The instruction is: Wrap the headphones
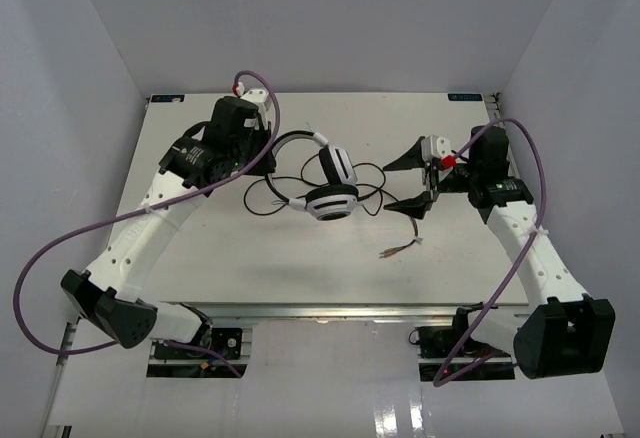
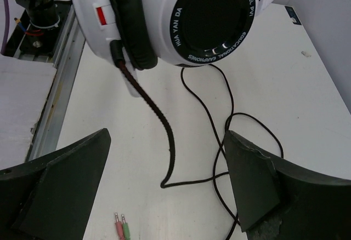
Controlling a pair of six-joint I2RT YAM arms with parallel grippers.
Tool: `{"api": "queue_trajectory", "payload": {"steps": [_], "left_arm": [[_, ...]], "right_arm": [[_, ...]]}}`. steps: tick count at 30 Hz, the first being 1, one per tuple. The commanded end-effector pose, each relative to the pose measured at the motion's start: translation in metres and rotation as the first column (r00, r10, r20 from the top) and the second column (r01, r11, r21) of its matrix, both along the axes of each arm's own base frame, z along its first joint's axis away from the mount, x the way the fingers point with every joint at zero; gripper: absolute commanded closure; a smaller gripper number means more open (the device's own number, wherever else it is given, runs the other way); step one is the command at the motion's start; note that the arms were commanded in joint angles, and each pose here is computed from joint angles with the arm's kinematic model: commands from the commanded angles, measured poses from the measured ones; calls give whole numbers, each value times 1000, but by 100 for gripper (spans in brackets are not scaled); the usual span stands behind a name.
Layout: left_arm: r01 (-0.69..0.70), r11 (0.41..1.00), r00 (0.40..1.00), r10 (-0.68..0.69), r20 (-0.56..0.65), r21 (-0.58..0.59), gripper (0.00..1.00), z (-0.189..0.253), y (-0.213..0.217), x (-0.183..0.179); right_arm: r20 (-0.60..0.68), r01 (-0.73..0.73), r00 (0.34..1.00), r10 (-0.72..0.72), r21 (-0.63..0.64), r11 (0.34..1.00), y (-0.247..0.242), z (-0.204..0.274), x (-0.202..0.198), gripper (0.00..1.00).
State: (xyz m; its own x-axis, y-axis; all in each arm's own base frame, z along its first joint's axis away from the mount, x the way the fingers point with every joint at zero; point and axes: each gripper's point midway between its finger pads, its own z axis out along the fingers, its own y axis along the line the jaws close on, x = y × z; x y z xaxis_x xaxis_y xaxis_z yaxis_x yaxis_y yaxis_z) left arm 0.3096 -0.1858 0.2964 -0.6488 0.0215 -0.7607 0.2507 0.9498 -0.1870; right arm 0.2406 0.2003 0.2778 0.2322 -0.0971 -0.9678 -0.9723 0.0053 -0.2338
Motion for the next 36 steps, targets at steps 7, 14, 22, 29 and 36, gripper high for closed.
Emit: {"api": "queue_trajectory", "payload": {"steps": [7, 14, 22, 29, 36], "left_arm": [[151, 842, 987, -159, 28, -517, 100, 85, -52, -30], [210, 549, 949, -315, 32, -809, 100, 126, -92, -46], [152, 269, 974, -206, 97, -951, 100, 175, -92, -30], [95, 135, 995, -48, 89, -986, 100, 214, -80, -9], [-12, 285, 942, 325, 84, -958, 100, 218, -33, 32]], "right_arm": [[-109, -29, 993, 34, 51, 998, 50, -24, -6, 7], [-201, -65, 974, 105, 195, 979, 64, 7, -8, 7], [-293, -204, 888, 353, 437, 876, 89, 76, -21, 29], [-378, -239, 843, 383, 373, 896, 126, 64, -34, 64], [-291, -138, 935, 202, 225, 965, 129, 41, -45, 92]]}}
